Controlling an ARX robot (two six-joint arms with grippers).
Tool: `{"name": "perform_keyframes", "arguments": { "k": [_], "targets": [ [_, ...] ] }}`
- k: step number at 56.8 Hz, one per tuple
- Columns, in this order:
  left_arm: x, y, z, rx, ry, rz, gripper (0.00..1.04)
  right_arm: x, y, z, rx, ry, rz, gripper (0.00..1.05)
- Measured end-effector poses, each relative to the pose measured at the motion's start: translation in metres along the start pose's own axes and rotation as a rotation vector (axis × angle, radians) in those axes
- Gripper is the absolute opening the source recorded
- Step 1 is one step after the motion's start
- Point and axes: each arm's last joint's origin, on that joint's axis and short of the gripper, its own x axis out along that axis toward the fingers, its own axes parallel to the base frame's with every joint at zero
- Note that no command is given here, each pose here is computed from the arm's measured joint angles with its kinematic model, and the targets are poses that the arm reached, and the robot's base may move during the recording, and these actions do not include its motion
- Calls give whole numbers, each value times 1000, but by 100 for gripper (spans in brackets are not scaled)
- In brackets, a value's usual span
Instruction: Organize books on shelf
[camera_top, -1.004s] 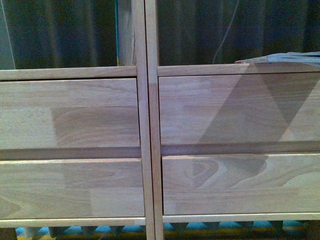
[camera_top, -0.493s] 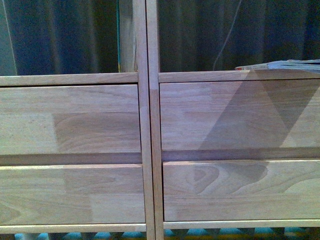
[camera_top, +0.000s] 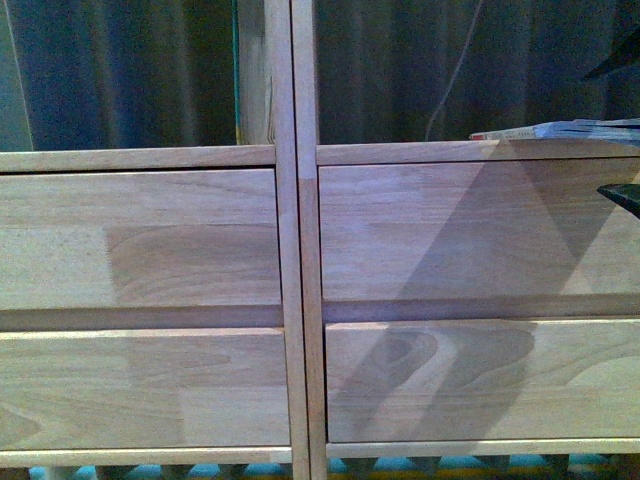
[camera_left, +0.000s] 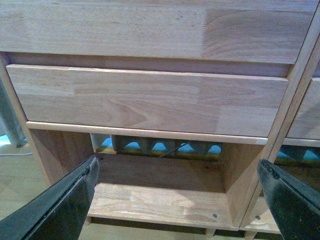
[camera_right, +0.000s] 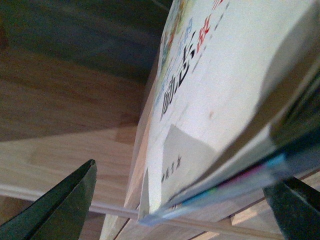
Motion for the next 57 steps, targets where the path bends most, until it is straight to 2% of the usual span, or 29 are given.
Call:
{"name": "perform_keyframes", "arguments": {
  "k": [9,18,32,39,43,57],
  "targets": [
    [0,0,0,0,0,0,97,10,3,11,13,-62,-10,96],
    [0,0,0,0,0,0,97,11,5,18,11,-91,-20,74],
    [0,0,0,0,0,0,97,13,6,13,12,-81,-20,37],
    [0,0,0,0,0,0,97,18,2,8,20,-71,-21,13],
    [0,0,0,0,0,0,97,19,2,7,23,-71,-15,8],
    [0,0,0,0,0,0,97,16,3,8,43,-49,43,7]
  ]
}}
